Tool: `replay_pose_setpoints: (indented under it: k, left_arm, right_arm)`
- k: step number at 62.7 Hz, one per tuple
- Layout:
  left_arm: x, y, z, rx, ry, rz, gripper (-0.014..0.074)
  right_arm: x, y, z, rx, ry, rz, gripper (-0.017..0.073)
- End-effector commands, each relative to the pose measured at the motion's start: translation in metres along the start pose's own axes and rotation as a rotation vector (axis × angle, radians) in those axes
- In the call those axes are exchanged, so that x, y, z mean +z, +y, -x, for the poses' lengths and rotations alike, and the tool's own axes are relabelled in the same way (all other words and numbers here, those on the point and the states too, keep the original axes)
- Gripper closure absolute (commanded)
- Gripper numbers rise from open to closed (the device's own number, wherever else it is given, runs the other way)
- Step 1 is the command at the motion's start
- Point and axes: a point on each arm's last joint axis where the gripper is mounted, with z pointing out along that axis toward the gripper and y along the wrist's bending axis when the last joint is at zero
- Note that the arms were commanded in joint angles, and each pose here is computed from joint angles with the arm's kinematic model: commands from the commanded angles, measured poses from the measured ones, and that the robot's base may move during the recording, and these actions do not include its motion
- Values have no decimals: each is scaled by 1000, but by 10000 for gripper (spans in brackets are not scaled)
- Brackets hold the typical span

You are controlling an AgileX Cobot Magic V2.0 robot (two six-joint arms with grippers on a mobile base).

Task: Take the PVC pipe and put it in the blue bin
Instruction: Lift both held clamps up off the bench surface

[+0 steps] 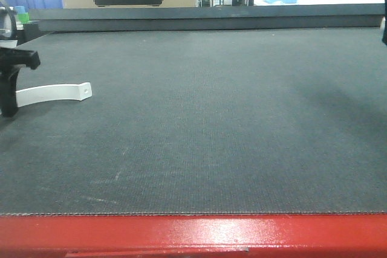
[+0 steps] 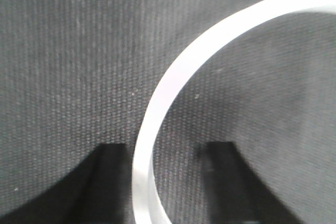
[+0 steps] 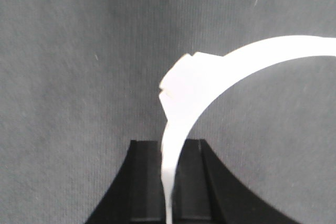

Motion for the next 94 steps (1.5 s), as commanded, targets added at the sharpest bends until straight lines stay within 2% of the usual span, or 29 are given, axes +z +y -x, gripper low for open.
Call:
replay_pose_setpoints:
  k: [1, 6, 16, 23, 30, 36, 46, 56, 65, 74, 77, 87, 94]
  left_arm:
    - [6, 1, 1, -18, 16, 16, 447]
    - [10, 4, 0, -43, 40, 34, 491]
    - [12, 9, -1, -44, 64, 49, 561]
    - [10, 10, -2, -46, 84, 54, 700]
    - [-6, 8, 0, -41, 106, 60, 704]
    - [-31, 4, 4, -23, 67, 54, 704]
    - [-85, -11, -3, 13, -70, 25, 704]
    - [-142, -28, -23, 66, -223, -14, 704]
    - [-175, -38, -40, 108, -364, -55, 704]
    - [-197, -48, -64, 152, -591, -135, 704]
    - [-200, -49, -73, 157, -649, -161, 704]
    - [-201, -47, -104, 119, -829, -281, 704]
    - [-197, -42, -124, 94, -929, -330, 704]
  right_arm:
    - [1, 0, 0, -14, -11, -5, 727]
    - [-2, 0, 0, -13, -18, -4, 727]
    - [-18, 1, 2, 0, -72, 31, 727]
    - [-35, -1, 2, 4, -138, 41, 727]
    - [-57, -3, -1, 9, -210, 52, 727]
    - [-77, -5, -4, 14, -283, 63, 727]
    - [-101, -8, -15, 18, -369, 76, 727]
    - [-123, -12, -28, 24, -446, 93, 727]
    - [-130, -13, -36, 25, -541, 108, 727]
    - [-126, -14, -49, 24, -667, 129, 727]
    - [-126, -15, -54, 23, -713, 137, 727]
    - [-115, -16, -76, 21, -877, 165, 727]
    - [-105, -18, -95, 19, -956, 180, 727]
